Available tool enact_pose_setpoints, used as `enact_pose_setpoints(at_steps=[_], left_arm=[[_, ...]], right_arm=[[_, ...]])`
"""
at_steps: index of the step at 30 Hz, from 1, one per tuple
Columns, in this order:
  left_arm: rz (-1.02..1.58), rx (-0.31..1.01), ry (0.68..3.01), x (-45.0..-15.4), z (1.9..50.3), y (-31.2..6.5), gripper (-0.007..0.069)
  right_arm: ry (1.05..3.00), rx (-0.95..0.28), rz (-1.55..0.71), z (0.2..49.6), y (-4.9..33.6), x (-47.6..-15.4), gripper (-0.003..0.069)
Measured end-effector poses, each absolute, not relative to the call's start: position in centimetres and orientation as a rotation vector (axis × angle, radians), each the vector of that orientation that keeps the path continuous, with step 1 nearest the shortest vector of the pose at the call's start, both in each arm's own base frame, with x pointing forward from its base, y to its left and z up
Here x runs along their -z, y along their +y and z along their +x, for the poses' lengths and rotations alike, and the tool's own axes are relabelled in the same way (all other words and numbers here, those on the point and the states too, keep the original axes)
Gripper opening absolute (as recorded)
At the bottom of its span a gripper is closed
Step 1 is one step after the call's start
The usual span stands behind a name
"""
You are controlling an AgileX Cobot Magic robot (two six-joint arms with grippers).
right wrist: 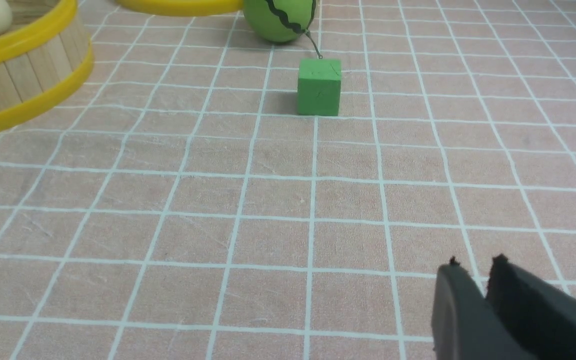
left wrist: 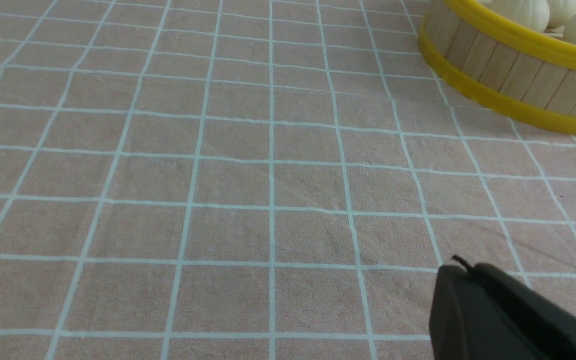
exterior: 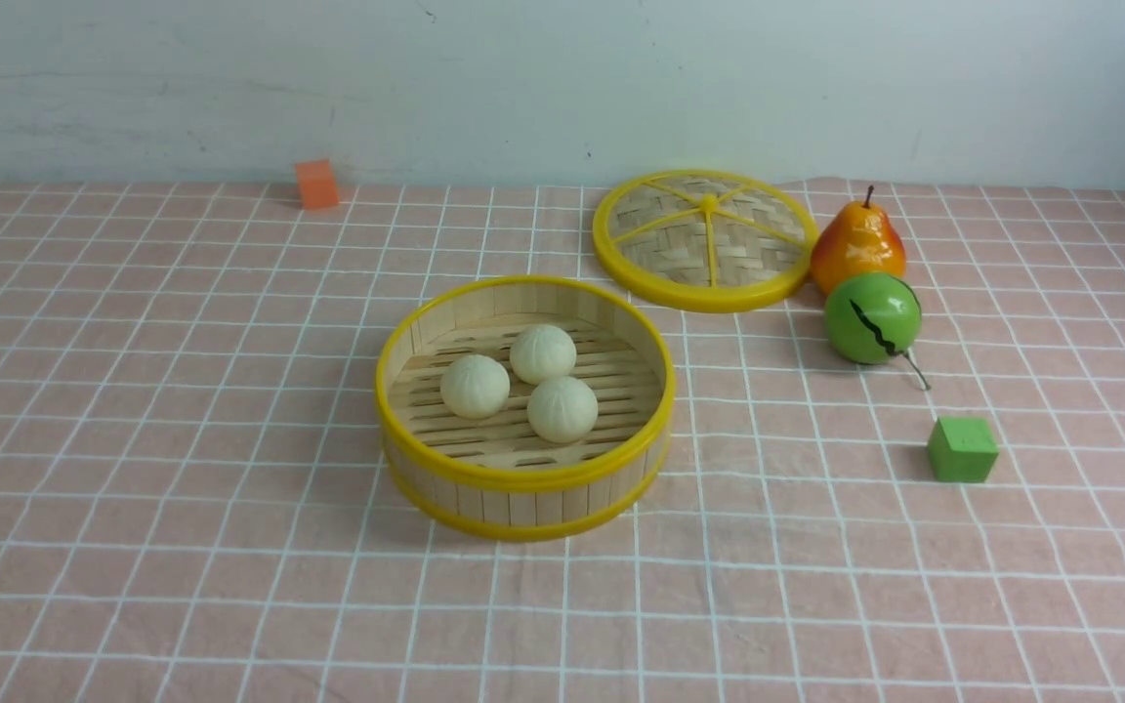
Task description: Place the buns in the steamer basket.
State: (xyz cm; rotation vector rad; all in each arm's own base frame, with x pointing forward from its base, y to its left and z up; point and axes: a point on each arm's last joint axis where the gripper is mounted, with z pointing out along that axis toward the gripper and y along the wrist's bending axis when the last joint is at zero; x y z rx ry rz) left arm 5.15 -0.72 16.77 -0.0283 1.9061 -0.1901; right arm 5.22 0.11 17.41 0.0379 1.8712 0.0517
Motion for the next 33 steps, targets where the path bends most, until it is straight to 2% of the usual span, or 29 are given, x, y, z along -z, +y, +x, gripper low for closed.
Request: enact_pose_setpoints(at_steps=[33], left_arm=[[-0.028, 0.190, 1.906, -16.77, 5.15, -0.72, 0.0000]], right_arm=[[1.871, -0.052, 0.038, 5.22, 0.11, -17.41, 0.0129]])
